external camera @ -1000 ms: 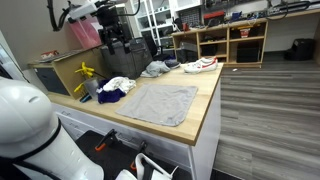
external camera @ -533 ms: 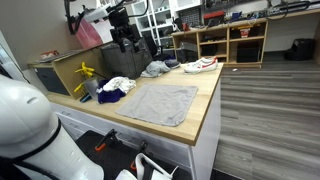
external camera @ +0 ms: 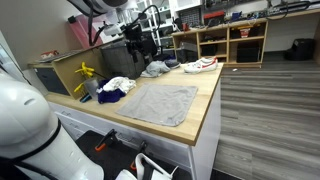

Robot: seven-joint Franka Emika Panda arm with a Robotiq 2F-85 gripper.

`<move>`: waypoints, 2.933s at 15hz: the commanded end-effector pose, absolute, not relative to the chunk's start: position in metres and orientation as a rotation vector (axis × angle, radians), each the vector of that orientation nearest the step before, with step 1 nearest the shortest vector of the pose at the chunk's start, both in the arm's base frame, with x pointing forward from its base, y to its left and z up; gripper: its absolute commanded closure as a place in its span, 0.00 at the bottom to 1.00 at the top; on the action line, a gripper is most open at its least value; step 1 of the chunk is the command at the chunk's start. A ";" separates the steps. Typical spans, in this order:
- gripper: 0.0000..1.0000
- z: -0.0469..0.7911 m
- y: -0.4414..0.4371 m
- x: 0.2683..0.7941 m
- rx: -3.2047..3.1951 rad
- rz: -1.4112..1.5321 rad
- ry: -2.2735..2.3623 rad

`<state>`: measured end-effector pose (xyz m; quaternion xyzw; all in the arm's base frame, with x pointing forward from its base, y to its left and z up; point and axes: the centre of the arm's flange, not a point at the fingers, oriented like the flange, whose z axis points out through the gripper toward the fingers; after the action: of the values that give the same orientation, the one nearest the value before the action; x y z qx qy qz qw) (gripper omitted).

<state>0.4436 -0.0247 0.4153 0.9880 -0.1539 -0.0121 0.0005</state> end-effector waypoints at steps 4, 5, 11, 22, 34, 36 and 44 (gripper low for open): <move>0.00 0.387 -0.068 0.433 3.058 -0.115 -0.658; 0.00 0.388 -0.070 0.425 3.053 -0.106 -0.655; 0.00 0.395 -0.071 0.421 3.040 -0.102 -0.599; 0.00 0.348 -0.069 0.447 3.000 -0.095 -0.675; 0.00 0.244 -0.139 0.407 2.968 -0.257 -0.688; 0.00 0.231 -0.147 0.399 2.964 -0.291 -0.663; 0.00 0.198 -0.180 0.378 2.925 -0.371 -0.670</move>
<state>0.3818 -0.1662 0.2111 0.9654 -0.2239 -0.1255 0.0471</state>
